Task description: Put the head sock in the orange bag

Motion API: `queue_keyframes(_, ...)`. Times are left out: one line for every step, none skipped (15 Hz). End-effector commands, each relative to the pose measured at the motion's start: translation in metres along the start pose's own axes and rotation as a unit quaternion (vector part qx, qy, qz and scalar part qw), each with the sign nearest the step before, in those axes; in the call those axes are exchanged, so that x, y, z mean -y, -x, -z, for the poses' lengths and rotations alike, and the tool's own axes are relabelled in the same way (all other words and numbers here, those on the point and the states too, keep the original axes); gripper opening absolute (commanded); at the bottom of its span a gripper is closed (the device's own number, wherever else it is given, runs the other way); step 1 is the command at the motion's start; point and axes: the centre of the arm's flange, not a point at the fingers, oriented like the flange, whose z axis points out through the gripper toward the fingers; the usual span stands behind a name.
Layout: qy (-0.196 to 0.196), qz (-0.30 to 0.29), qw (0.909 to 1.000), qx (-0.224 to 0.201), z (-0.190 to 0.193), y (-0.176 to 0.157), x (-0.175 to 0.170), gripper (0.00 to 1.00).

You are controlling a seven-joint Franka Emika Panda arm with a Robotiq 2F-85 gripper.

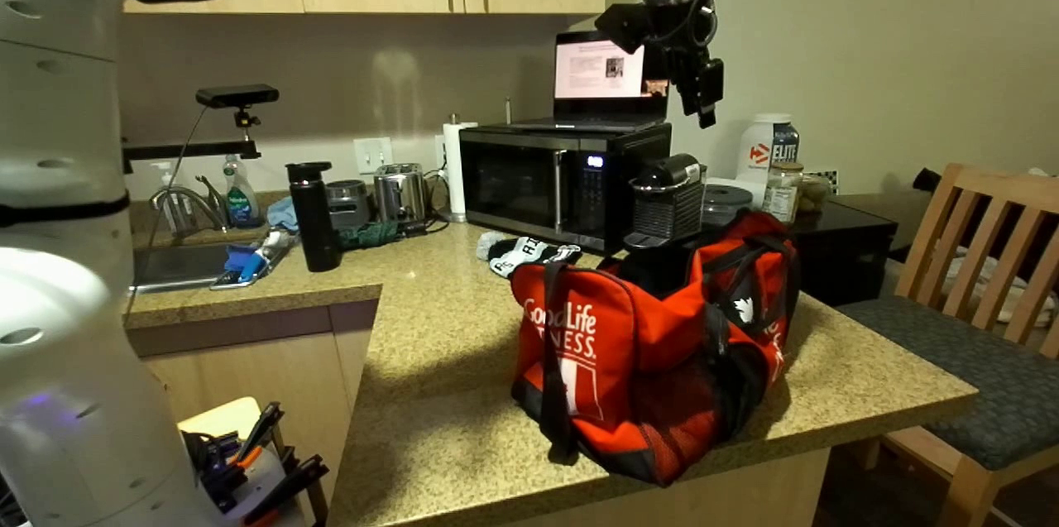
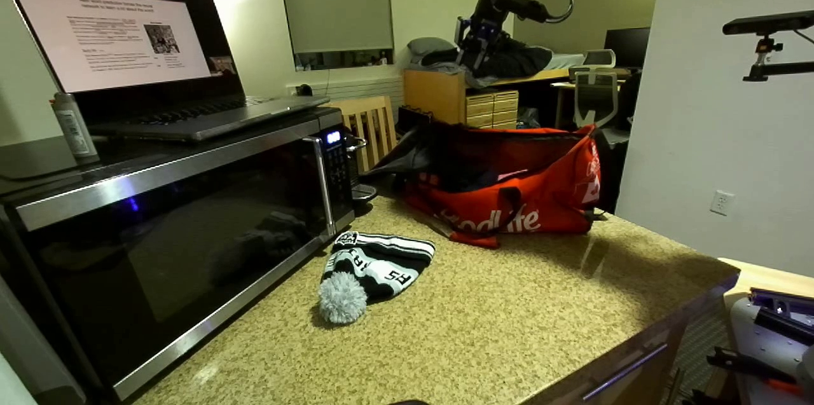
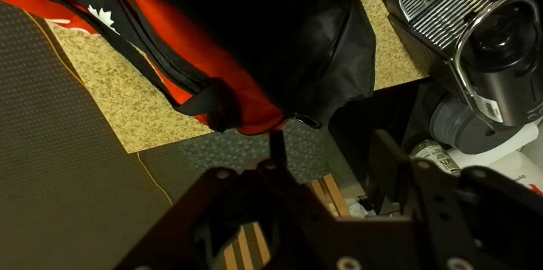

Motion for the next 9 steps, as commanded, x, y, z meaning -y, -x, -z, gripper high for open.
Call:
queue_keyframes(0.005, -0.033, 0.9995, 0.001, 0.009, 0.011, -0.013, 0.86)
queue_keyframes(0.004, -0.035, 0.9994, 0.001, 0.011, 0.011, -0.013, 0.93)
queue_keyframes(0.003, -0.034, 0.9994, 0.001, 0.012, 0.012, -0.011, 0.98)
queue_keyframes(0.0, -0.029, 0.9996, 0.004, 0.012, 0.013, -0.008, 0.99)
queue_keyframes(-0.004, -0.024, 0.9997, 0.005, 0.013, 0.015, -0.005, 1.0)
queue_keyframes(-0.009, -0.016, 0.9998, 0.008, 0.014, 0.017, 0.001, 1.0)
queue_keyframes(-0.012, -0.01, 0.9998, 0.008, 0.016, 0.019, 0.005, 1.0)
queue_keyframes(-0.02, 0.002, 0.9997, 0.013, 0.018, 0.022, 0.012, 1.0)
queue_keyframes(-0.027, 0.013, 0.9994, 0.018, 0.02, 0.026, 0.018, 1.0)
